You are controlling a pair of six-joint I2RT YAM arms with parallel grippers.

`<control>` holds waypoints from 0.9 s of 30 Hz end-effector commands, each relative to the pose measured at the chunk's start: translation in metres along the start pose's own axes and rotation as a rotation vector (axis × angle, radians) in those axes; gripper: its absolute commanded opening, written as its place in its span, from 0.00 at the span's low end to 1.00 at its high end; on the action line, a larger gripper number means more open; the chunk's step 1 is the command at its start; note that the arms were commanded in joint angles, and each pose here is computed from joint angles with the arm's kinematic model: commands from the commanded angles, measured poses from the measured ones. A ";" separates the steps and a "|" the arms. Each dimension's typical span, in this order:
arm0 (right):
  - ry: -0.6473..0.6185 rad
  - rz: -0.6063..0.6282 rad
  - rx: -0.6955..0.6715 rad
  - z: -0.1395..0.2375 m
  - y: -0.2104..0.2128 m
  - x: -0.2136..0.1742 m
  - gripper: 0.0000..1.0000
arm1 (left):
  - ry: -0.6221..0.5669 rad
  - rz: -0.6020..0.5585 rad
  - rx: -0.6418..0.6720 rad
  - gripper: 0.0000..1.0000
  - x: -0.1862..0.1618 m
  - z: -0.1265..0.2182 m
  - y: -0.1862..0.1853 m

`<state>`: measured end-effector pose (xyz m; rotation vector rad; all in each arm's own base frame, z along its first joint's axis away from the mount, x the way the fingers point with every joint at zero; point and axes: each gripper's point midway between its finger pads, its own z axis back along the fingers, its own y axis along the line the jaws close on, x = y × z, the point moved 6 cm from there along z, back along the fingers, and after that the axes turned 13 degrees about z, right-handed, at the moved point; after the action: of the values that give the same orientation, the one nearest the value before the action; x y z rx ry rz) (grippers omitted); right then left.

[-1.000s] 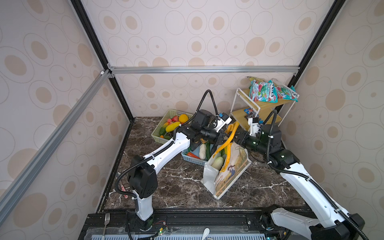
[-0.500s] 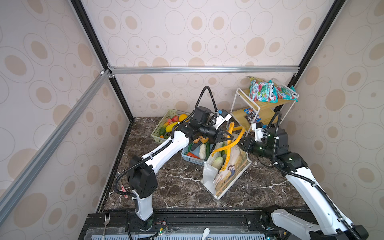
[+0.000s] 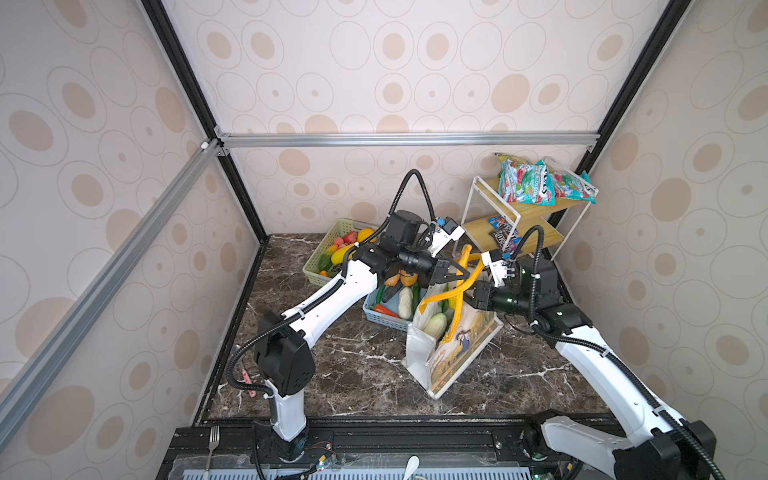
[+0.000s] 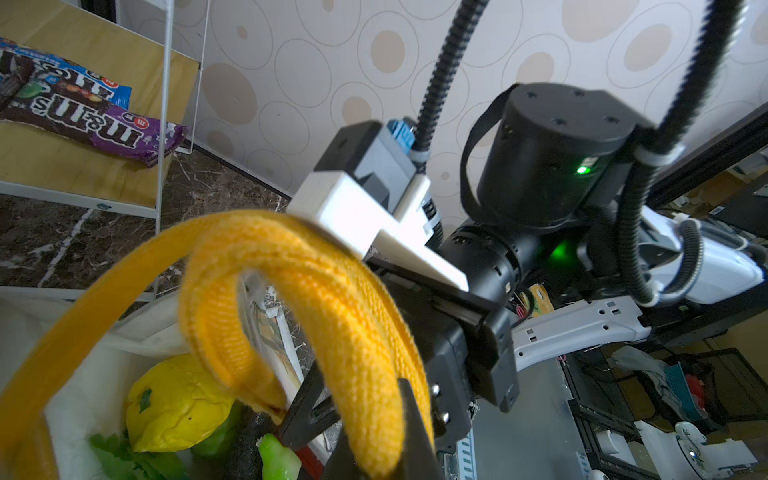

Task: Place the food into the grocery bag and tie it

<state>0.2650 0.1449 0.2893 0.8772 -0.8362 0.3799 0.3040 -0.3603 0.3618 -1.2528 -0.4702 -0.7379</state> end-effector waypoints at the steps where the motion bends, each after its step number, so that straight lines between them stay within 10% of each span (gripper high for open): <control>1: -0.050 0.146 0.098 0.002 0.013 0.001 0.44 | -0.031 -0.057 -0.054 0.00 0.018 0.006 -0.017; 18: -0.192 0.563 0.268 0.014 0.033 -0.022 0.57 | -0.052 -0.023 -0.079 0.00 0.034 0.000 -0.013; 27: -0.383 0.569 0.236 0.010 0.025 -0.008 0.63 | -0.070 -0.005 -0.062 0.00 0.036 -0.001 -0.008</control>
<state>0.2350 0.1519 0.2806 0.9311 -1.2623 0.8259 0.3165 -0.3716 0.3719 -1.3136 -0.4273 -0.6999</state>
